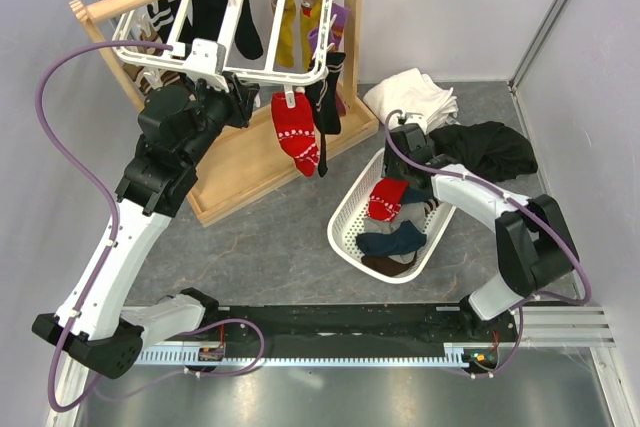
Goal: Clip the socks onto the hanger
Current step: Pick up the sock from the bin.
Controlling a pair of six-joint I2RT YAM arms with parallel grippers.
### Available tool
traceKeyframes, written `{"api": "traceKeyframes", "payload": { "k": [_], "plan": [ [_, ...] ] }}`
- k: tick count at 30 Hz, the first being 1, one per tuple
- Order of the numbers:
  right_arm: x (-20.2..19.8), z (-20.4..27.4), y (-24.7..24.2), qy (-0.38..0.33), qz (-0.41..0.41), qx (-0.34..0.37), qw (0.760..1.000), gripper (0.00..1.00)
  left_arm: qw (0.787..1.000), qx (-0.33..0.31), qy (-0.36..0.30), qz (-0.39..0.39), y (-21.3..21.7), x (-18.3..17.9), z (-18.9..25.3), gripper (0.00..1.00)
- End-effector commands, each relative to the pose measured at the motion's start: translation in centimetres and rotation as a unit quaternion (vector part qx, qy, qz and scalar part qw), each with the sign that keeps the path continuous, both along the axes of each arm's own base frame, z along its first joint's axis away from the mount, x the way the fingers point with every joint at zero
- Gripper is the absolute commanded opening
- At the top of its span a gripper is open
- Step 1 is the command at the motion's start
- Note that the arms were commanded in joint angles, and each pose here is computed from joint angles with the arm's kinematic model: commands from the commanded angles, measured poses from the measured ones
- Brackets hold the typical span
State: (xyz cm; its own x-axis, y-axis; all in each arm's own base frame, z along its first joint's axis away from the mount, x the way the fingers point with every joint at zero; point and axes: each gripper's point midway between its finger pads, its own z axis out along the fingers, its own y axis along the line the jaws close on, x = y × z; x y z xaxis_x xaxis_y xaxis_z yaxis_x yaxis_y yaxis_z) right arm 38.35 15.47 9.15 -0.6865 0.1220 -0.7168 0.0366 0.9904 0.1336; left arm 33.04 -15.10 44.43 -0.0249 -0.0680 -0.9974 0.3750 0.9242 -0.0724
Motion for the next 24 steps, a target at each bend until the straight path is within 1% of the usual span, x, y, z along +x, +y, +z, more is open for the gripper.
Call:
{"api": "traceKeyframes", "payload": {
  "k": [1,4,9,13,19,22,23,24],
  "plan": [
    [-0.5,1.0,-1.3,-0.006,-0.034,-0.003,0.999,0.5,1.0,0.004,0.005,-0.024,-0.8,-0.3,-0.5,0.02],
    [-0.5,-0.3,-1.2,0.01,-0.036,-0.006,0.999,0.48,1.0,0.004,0.005,-0.025,-0.9,-0.2,-0.5,0.02],
    [-0.2,-3.0,-1.0,0.043,-0.046,-0.007,0.998,0.4,1.0,0.004,0.005,-0.024,-0.8,-0.3,-0.5,0.02],
    [-0.1,-4.7,-0.8,0.053,-0.054,-0.003,0.997,0.4,1.0,0.005,0.007,-0.024,-0.9,-0.2,-0.6,0.02],
    [-0.2,-8.1,-0.7,0.086,-0.052,-0.018,0.995,0.41,1.0,0.006,0.009,-0.024,-0.9,0.0,-0.8,0.02],
    [-0.6,-8.8,-0.9,0.1,-0.051,-0.026,0.993,0.36,1.0,0.006,0.01,-0.024,-0.9,0.0,-0.9,0.02],
    [-0.7,-8.7,-1.1,0.099,-0.05,-0.03,0.993,0.29,1.0,0.006,0.008,-0.024,-0.9,0.0,-0.8,0.02],
    [-0.8,-8.1,-1.1,0.095,-0.046,-0.029,0.994,0.27,1.0,0.005,0.007,-0.024,-0.9,-0.1,-0.6,0.02]
  ]
}}
